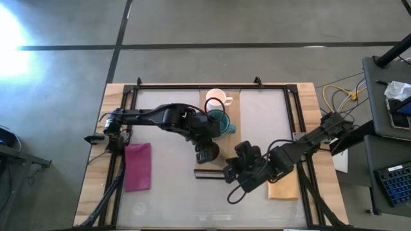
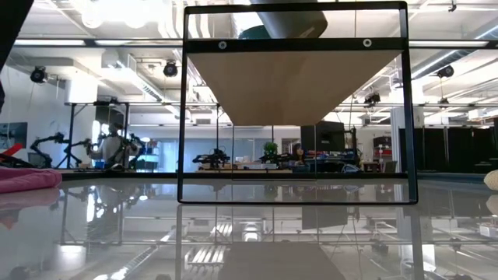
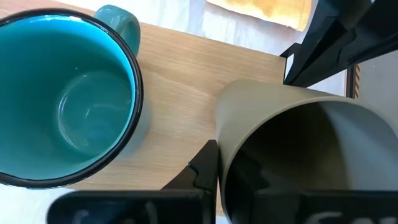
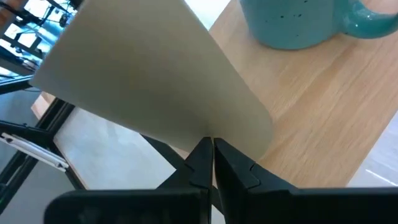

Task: Stack small to large cups/mugs on shelf
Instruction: Put the gray cup on the shelf

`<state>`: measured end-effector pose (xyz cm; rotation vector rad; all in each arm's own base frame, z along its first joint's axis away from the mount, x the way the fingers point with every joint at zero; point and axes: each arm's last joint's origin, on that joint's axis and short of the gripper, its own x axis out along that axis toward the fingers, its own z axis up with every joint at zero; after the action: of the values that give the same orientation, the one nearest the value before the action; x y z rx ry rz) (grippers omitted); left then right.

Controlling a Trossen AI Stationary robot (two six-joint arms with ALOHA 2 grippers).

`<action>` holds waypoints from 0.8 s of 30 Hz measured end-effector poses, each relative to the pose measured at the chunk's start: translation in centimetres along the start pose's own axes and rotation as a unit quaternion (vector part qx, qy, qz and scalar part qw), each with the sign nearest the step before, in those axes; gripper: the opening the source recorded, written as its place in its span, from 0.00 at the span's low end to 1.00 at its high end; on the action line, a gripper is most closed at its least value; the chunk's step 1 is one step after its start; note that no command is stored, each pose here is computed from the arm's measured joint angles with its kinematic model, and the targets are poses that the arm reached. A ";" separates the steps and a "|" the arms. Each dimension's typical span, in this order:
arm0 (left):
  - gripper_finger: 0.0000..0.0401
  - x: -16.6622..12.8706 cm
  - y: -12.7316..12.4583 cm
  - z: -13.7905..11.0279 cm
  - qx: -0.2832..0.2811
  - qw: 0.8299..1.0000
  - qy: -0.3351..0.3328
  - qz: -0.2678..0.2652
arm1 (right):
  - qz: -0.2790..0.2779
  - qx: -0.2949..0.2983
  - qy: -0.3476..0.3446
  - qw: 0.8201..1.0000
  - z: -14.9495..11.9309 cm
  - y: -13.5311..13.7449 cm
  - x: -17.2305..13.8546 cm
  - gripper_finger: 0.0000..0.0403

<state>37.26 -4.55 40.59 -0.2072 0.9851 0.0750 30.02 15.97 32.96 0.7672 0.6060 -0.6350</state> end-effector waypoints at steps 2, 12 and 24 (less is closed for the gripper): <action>0.01 0.0 0.0 0.0 0.003 1.000 0.000 0.000 | -0.001 -0.001 0.001 1.000 -0.1 0.0 0.1 0.02; 0.16 0.0 -0.1 0.2 0.008 1.000 -0.011 -0.003 | -0.008 -0.002 0.001 1.000 -0.4 -0.3 0.4 0.02; 0.20 0.8 0.0 0.0 0.021 1.000 0.000 -0.005 | -0.016 0.005 0.002 1.000 -0.7 -0.6 0.8 0.02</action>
<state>37.69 -4.62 39.93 -0.1743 0.9847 0.0454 29.91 15.95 31.69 0.7696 0.6201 -0.6658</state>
